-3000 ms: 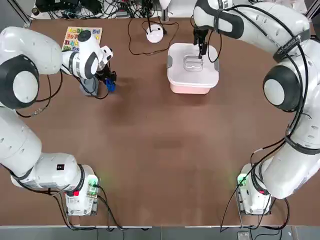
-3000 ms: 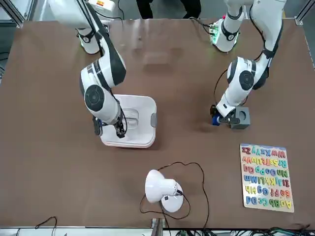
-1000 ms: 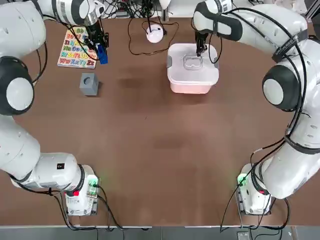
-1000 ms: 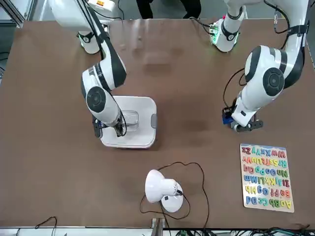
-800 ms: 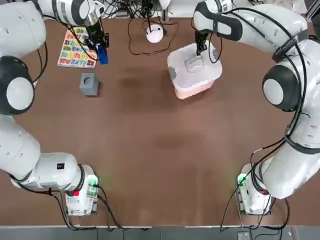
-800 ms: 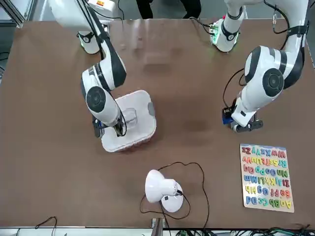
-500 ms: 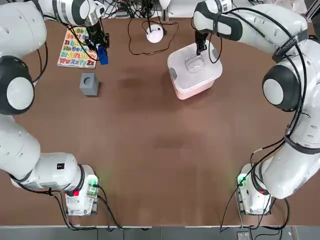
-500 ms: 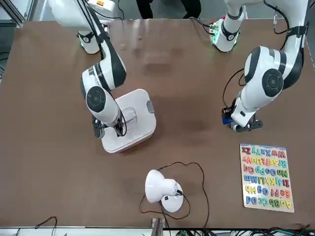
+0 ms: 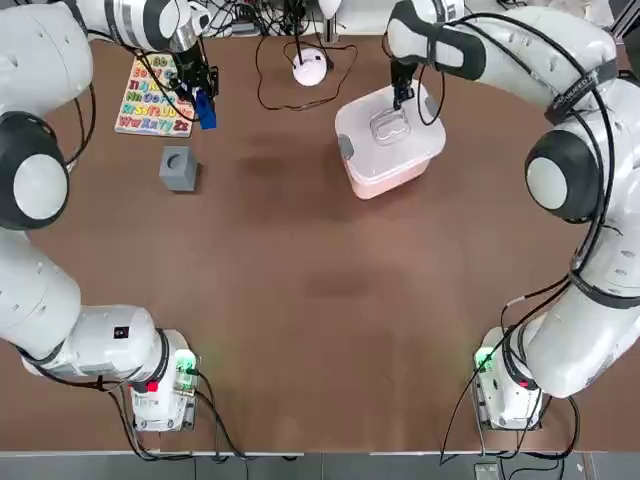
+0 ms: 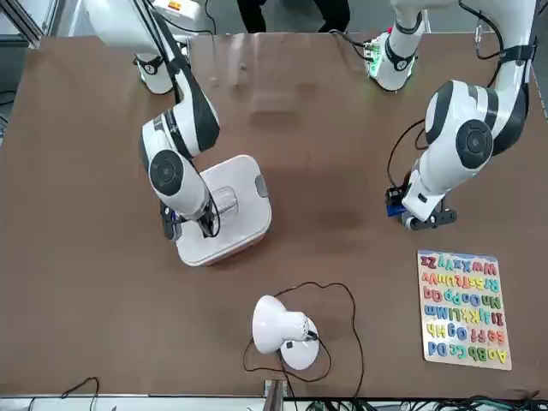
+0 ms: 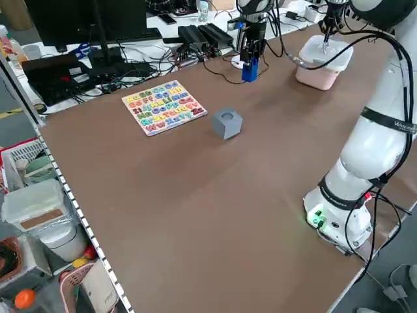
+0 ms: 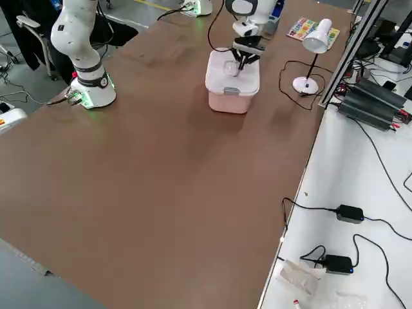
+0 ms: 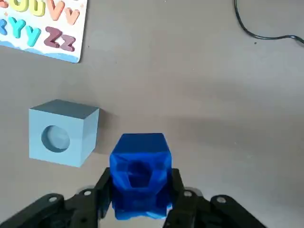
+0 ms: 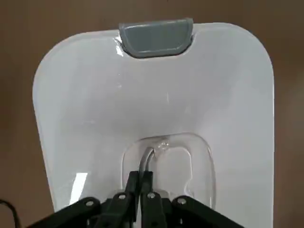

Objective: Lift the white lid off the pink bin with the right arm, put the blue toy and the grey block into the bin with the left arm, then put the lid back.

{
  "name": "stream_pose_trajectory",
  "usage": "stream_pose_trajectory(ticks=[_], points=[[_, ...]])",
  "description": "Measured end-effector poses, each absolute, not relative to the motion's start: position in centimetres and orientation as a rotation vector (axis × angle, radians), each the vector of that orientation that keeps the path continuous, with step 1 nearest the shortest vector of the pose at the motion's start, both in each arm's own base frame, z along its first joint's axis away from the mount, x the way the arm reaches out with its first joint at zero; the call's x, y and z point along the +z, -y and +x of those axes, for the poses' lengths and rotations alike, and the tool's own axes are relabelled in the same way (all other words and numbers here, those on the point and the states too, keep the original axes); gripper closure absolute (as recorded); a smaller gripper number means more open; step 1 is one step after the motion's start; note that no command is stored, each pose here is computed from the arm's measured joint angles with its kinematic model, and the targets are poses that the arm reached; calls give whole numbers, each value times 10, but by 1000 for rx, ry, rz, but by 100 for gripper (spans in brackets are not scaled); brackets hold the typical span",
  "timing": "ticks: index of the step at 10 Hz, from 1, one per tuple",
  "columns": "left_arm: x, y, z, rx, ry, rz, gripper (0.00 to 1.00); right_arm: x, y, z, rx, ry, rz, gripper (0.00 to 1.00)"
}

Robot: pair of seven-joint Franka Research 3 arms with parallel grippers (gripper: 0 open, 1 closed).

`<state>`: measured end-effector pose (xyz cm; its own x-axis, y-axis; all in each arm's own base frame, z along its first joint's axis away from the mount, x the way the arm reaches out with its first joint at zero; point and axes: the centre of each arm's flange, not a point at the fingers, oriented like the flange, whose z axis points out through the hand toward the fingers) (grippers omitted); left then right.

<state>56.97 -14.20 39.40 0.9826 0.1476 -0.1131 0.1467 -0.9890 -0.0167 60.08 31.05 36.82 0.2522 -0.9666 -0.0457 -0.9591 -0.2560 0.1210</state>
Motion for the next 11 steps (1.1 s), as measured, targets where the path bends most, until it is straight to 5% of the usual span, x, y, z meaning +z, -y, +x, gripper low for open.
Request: stream_pose_trajectory(ticks=[6, 11], points=[[417, 153, 578, 137, 343, -3156, 49, 425, -293, 611, -279, 1858, 2440, 94], [507, 286, 555, 123, 770, -3223, 49, 479, -215, 634, -355, 1767, 2531, 94]])
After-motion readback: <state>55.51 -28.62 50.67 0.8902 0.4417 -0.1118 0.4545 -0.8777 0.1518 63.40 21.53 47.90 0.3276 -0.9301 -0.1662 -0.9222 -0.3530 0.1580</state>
